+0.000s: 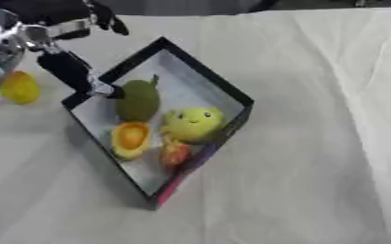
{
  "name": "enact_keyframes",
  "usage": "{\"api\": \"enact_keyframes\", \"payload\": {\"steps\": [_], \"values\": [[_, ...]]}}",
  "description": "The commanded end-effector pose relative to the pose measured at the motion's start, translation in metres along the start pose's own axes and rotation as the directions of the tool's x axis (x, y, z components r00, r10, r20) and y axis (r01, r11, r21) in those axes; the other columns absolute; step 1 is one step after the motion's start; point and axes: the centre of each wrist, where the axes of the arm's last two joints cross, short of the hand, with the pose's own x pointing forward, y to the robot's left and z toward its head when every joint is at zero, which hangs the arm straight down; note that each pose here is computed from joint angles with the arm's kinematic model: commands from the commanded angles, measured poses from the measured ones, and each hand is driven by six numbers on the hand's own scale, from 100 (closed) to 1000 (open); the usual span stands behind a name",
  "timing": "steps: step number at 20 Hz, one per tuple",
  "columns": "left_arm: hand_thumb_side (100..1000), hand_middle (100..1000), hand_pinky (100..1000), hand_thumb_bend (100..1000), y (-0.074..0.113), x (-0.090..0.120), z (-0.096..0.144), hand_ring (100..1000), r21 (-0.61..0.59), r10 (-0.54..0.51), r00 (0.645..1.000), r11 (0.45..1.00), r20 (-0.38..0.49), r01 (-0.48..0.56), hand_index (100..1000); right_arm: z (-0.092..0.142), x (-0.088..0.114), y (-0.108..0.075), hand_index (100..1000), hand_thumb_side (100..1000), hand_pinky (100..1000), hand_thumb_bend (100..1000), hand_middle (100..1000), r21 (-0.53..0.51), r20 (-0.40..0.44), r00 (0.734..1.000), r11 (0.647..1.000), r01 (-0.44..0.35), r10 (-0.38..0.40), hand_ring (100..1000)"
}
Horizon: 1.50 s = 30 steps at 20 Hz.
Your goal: Pick up objects on the table and place them in the box.
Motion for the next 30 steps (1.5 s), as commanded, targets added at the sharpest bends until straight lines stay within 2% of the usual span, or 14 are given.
{"api": "enact_keyframes", "payload": {"steps": [1, 8, 11, 15, 16, 22, 27, 30], "values": [[446, 815, 903, 633, 0.021, -0.029, 0.027, 862, 0.047, 0.044, 0.995, 0.998, -0.091, -0.04, 885, -0.002, 0.012, -0.01, 832, 643, 898, 100, 661, -0.015, 0.027, 0.999, 0.999, -0.037, 0.038, 720], [440, 813, 901, 665, 0.012, -0.08, 0.052, 865, 0.05, 0.126, 0.955, 0.992, -0.267, -0.117, 889, -0.002, 0.011, -0.011, 832, 642, 897, 100, 661, -0.023, 0.027, 0.999, 0.999, -0.039, 0.039, 720], [431, 813, 901, 657, 0.0, -0.105, 0.059, 865, 0.038, 0.162, 0.917, 0.987, -0.365, -0.159, 888, -0.002, 0.011, -0.011, 832, 642, 897, 100, 661, -0.025, 0.026, 0.999, 0.999, -0.038, 0.039, 720], [443, 817, 901, 637, -0.015, -0.132, 0.062, 859, 0.038, 0.228, 0.864, 0.971, -0.448, -0.237, 898, -0.001, 0.011, -0.011, 831, 641, 897, 100, 661, -0.028, 0.026, 0.999, 0.999, -0.037, 0.037, 720], [474, 818, 899, 662, -0.018, -0.137, 0.062, 857, 0.043, 0.243, 0.853, 0.967, -0.461, -0.252, 907, -0.001, 0.011, -0.011, 831, 640, 897, 100, 661, -0.029, 0.026, 0.999, 0.999, -0.037, 0.037, 720], [473, 801, 879, 707, -0.04, -0.163, 0.057, 848, 0.06, 0.276, 0.763, 0.953, -0.585, -0.298, 886, -0.002, 0.011, -0.011, 830, 640, 897, 100, 661, -0.031, 0.03, 0.999, 0.999, -0.033, 0.033, 720], [475, 755, 851, 702, -0.062, -0.179, 0.051, 828, 0.024, 0.252, 0.718, 0.95, -0.649, -0.311, 872, -0.002, 0.011, -0.01, 830, 645, 897, 100, 660, -0.028, 0.029, 0.999, 0.999, -0.028, 0.029, 720], [483, 745, 839, 696, -0.073, -0.183, 0.046, 816, 0.012, 0.247, 0.706, 0.947, -0.664, -0.321, 861, -0.002, 0.011, -0.009, 830, 647, 897, 100, 660, -0.027, 0.029, 0.999, 0.999, -0.026, 0.026, 719]]}}
